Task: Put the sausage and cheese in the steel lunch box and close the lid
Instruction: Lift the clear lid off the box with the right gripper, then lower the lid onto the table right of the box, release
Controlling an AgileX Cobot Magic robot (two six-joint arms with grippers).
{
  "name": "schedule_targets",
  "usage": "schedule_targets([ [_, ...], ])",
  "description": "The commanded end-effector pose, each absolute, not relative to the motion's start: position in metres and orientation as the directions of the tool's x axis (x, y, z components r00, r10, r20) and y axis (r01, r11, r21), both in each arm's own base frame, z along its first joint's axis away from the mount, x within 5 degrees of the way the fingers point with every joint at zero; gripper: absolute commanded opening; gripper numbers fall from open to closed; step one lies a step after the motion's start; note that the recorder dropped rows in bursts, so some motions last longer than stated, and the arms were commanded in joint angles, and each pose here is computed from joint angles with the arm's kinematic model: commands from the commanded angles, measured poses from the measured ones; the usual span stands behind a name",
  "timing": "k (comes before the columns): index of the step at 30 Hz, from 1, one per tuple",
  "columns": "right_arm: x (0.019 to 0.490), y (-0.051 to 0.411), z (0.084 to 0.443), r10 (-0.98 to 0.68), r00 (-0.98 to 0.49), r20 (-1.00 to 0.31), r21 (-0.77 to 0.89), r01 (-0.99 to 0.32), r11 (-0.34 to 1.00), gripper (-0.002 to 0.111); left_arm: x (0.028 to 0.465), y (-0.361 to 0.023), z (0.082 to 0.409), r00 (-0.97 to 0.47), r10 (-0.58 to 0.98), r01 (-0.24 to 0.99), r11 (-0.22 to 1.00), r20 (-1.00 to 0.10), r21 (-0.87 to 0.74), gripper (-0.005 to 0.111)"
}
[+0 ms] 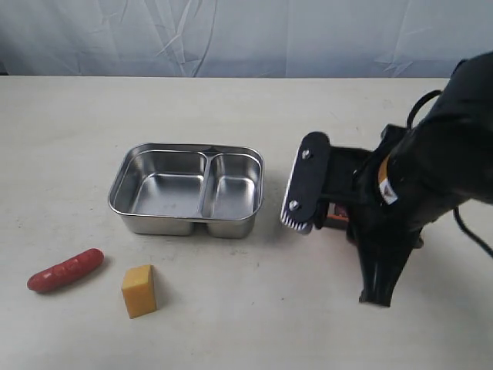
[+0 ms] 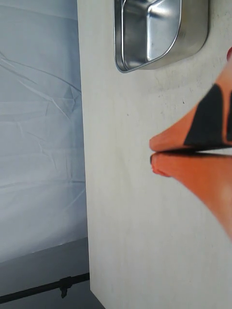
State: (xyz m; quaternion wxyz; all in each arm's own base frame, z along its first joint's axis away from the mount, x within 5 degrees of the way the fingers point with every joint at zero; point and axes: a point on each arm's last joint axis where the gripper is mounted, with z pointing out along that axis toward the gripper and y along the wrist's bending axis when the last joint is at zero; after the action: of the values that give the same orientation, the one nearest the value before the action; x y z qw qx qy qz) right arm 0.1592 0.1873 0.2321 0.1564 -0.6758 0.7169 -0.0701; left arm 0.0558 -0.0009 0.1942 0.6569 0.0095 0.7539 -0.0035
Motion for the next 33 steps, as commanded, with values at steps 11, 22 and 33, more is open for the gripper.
schedule_targets([
  [11, 0.123, 0.229, 0.175, -0.978, -0.151, -0.144, -0.006, -0.988, 0.154, 0.012, 0.056, -0.001, 0.194, -0.128, 0.02, 0.024, 1.0, -0.992, 0.017, 0.0],
  [22, 0.123, 0.244, 0.182, -0.932, -0.283, -0.226, 0.077, -0.959, 0.273, 0.051, 0.056, -0.001, 0.194, -0.128, 0.02, 0.024, 1.0, -0.992, 0.017, 0.0],
  [33, 0.122, 0.299, 0.228, -0.76, -0.257, -0.597, 0.091, -0.963, 0.254, 0.051, 0.056, -0.001, 0.194, -0.128, 0.025, 0.023, 0.999, -0.991, 0.022, 0.0],
])
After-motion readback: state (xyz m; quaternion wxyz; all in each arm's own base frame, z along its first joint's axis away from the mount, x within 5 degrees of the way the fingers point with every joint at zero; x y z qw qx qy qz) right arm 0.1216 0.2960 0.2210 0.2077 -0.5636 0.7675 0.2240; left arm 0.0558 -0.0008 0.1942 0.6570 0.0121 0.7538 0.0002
